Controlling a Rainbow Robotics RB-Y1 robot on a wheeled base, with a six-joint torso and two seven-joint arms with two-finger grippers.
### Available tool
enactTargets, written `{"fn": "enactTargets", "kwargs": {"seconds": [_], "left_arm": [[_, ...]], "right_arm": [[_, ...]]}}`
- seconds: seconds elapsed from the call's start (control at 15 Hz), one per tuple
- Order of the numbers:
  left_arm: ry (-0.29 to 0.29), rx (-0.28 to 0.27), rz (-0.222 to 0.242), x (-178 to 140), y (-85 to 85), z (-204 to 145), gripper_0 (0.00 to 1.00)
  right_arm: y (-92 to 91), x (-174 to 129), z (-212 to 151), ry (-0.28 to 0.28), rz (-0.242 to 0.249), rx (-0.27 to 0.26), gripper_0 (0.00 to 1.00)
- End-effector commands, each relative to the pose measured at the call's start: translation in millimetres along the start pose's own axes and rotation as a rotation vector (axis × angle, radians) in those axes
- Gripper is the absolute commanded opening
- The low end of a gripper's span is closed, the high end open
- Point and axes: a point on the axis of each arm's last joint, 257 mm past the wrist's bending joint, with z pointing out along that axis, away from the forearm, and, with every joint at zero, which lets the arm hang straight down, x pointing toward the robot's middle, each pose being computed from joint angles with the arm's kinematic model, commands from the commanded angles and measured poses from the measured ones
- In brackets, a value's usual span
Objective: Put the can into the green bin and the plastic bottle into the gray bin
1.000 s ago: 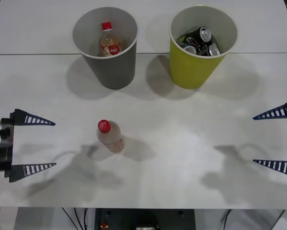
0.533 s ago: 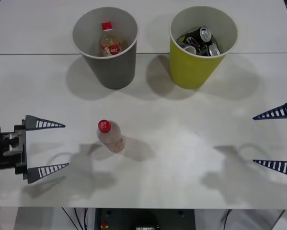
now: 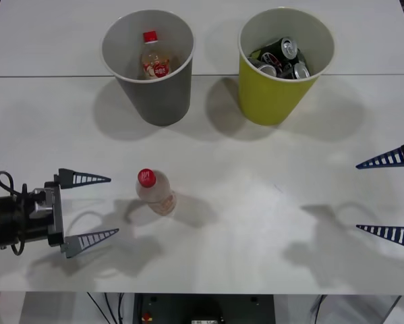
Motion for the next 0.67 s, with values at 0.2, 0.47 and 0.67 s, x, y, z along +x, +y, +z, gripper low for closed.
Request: {"fn": "enactTargets", "kwargs": {"seconds": [0.2, 0.47, 0.67], "left_arm": [[-0.061, -0.022, -0.019, -8.3, 5.2, 23.3, 1.0], [-0.081, -0.031, -0.017, -12.4, 5.8, 43.0, 1.0], [-0.08, -0.026, -0.005, -12.5, 4.1, 56.5, 1.0]], "right_arm": [[0.0, 0.0, 0.0, 0.0, 0.0, 0.0, 1.0], [0.0, 0.0, 0.0, 0.0, 0.0, 0.0, 1.0], [0.0, 0.0, 0.0, 0.0, 0.0, 0.0, 1.0]]}}
